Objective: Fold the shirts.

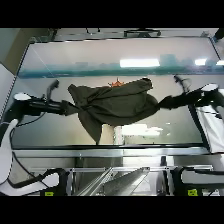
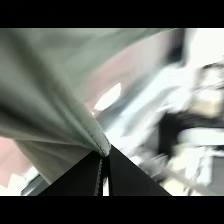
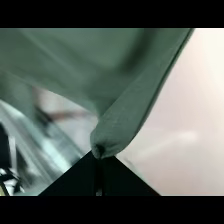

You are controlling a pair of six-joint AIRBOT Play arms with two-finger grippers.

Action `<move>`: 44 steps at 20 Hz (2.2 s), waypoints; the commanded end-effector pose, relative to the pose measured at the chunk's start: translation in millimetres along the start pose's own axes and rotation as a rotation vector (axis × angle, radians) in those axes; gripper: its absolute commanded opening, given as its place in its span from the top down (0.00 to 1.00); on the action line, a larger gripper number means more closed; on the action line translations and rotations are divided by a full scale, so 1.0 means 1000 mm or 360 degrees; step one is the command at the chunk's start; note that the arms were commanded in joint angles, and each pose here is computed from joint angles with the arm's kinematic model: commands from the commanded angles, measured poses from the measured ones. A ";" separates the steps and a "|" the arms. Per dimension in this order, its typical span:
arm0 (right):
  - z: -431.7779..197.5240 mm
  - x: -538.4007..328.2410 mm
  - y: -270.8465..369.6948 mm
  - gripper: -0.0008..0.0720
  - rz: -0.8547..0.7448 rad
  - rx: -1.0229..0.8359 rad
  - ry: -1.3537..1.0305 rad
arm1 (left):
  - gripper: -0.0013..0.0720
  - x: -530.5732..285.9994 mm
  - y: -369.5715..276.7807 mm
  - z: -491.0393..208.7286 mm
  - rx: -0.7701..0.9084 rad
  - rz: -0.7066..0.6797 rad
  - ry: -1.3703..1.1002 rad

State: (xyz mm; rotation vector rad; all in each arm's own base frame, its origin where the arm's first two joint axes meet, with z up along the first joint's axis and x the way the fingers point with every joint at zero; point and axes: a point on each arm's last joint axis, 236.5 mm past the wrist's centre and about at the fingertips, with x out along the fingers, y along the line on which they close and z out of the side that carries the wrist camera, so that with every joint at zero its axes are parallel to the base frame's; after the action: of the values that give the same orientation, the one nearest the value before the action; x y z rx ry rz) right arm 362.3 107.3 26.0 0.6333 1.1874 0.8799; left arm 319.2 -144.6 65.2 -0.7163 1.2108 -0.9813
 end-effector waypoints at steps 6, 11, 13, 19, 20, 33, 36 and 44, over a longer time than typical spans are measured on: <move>0.021 -0.249 0.389 0.97 -0.0149 -0.1477 -0.1499 | 0.95 -0.234 -0.431 -0.059 0.1793 -0.1058 -0.1159; -0.011 -0.283 0.459 0.97 -0.0599 -0.1698 -0.1877 | 0.95 -0.261 -0.467 -0.078 0.1937 -0.0617 -0.1524; 0.002 -0.292 0.435 0.97 -0.0718 -0.1579 -0.1868 | 0.95 -0.280 -0.437 -0.050 0.1783 -0.0440 -0.1666; 0.080 -0.234 0.277 0.97 -0.0325 -0.1041 -0.1319 | 0.95 -0.233 -0.243 0.083 0.1014 -0.0036 -0.1342; 0.091 -0.208 0.241 0.97 -0.0311 -0.0938 -0.1182 | 0.95 -0.209 -0.210 0.102 0.0902 -0.0032 -0.1245; 0.173 -0.005 -0.161 0.97 -0.0337 0.0226 -0.0706 | 0.96 -0.080 0.155 0.248 0.0070 0.0384 -0.0927; 0.203 -0.033 -0.161 0.97 -0.0493 0.0140 -0.0790 | 0.97 -0.100 0.175 0.269 0.0070 0.0606 -0.0924; 0.160 -0.005 -0.181 0.97 -0.0829 0.0019 -0.0354 | 0.96 -0.074 0.185 0.260 0.0294 0.0983 -0.0585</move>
State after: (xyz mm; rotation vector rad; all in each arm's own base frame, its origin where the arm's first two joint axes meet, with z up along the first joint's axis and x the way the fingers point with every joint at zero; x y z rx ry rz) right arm 573.4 10.6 -53.7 0.5037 0.9796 0.3885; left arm 615.5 -7.0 8.2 -0.4363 0.8479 -0.4289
